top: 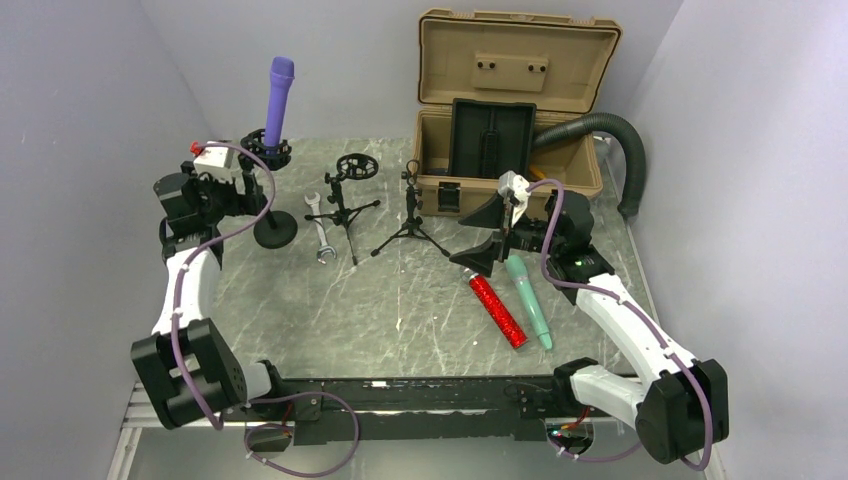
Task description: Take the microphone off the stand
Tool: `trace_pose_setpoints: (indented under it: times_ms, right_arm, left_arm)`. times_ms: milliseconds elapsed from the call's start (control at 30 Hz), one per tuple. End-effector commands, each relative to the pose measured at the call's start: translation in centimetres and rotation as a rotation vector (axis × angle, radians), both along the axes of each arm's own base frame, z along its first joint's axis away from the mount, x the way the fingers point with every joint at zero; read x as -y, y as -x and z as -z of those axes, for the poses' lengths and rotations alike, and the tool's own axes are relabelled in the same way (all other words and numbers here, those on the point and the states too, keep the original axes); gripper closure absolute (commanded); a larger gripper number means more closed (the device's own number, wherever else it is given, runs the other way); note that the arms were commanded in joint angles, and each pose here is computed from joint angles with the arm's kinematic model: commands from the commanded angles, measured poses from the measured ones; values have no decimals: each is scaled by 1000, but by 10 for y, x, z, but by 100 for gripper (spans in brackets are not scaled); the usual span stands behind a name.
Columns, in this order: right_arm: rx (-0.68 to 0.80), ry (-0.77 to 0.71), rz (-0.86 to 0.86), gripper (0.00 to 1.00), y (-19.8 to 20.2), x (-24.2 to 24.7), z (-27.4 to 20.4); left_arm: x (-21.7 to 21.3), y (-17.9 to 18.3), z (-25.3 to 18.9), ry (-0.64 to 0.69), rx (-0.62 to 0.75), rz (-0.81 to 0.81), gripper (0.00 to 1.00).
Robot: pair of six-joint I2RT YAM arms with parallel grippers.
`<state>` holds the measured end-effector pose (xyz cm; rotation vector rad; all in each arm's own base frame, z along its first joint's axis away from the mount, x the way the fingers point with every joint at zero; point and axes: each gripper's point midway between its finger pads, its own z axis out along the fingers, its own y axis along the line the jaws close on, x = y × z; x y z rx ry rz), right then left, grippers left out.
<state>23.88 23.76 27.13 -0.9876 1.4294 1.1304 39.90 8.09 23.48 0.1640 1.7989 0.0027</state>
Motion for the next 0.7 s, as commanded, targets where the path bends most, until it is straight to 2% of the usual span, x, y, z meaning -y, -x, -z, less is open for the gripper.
trace_pose_setpoints:
  times_ms: [0, 333, 667]
  right_arm:
    - [85, -14, -22, 0, 3, 1, -10]
    - [75, -7, -27, 0, 1, 0, -4]
    - [65, -2, -24, 0, -2, -1, 1]
  left_arm:
    - [6, -19, -17, -22, 89, 86, 8]
    - [9, -40, 1, 13, 73, 145, 23]
    - [18, -44, 5, 39, 97, 203, 38]
